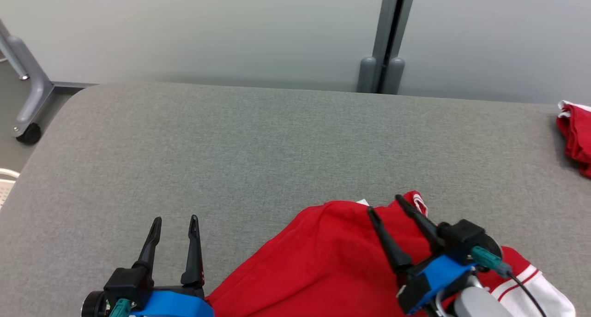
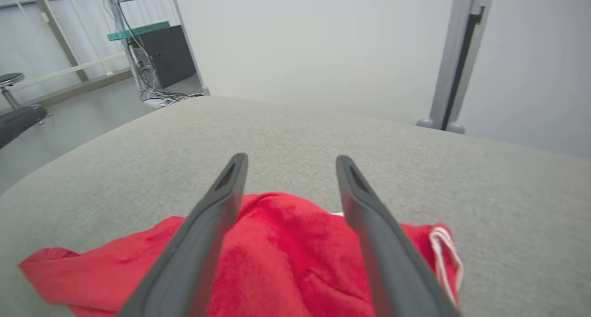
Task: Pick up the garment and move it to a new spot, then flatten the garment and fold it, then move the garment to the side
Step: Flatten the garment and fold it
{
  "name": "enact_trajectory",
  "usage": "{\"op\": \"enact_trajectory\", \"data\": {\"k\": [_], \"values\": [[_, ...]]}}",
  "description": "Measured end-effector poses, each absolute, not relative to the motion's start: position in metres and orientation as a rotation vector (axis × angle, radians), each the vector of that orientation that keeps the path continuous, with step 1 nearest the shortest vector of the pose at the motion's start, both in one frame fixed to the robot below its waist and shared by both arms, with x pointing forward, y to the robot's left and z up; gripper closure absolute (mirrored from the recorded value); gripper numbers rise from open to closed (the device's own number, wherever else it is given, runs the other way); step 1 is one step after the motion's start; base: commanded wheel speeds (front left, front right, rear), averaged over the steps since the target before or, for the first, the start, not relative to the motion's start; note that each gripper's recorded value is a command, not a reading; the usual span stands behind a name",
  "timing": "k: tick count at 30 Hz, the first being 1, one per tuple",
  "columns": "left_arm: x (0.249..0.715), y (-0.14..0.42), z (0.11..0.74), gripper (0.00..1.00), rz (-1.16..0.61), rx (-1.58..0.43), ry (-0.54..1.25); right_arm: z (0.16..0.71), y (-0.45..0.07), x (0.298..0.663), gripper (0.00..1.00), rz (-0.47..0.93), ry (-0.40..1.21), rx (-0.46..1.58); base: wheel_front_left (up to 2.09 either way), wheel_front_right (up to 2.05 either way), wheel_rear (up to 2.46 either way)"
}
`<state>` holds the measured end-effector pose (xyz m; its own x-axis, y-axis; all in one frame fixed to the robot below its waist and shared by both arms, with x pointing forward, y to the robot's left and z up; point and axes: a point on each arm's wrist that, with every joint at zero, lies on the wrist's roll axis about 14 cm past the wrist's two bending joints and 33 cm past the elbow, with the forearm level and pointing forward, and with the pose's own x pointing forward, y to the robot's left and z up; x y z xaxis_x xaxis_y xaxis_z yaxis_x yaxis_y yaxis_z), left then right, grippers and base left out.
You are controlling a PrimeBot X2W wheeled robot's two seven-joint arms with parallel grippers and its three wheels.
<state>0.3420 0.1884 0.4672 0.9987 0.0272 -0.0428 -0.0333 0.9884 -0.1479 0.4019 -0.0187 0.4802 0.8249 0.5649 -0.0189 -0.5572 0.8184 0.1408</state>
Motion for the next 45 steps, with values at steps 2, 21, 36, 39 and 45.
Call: {"op": "enact_trajectory", "data": {"k": [2, 21, 36, 39, 45], "values": [[0.344, 0.185, 0.468, 0.0, 0.017, -0.148, 0.039, 0.482, -0.05, 0.404, 0.0, 0.511, 0.045, 0.125, 0.0, 0.0, 0.0], [0.344, 0.17, 0.467, 0.0, -0.042, -0.139, 0.044, 0.462, -0.154, 0.352, 0.0, 0.148, 0.075, 0.147, 0.0, 0.0, 0.0], [0.346, 0.172, 0.463, 0.0, -0.035, -0.141, 0.054, 0.513, -0.122, 0.429, 0.0, 0.295, 0.012, 0.003, 0.0, 0.0, 0.0], [0.347, 0.173, 0.463, 0.0, -0.029, -0.144, 0.056, 0.502, -0.116, 0.442, 0.0, 0.323, 0.073, -0.031, 0.0, 0.0, 0.0], [0.348, 0.179, 0.458, 0.0, -0.003, -0.155, 0.073, 0.454, -0.109, 0.453, 0.0, 0.364, 0.262, -0.084, 0.0, 0.0, 0.0]]}}
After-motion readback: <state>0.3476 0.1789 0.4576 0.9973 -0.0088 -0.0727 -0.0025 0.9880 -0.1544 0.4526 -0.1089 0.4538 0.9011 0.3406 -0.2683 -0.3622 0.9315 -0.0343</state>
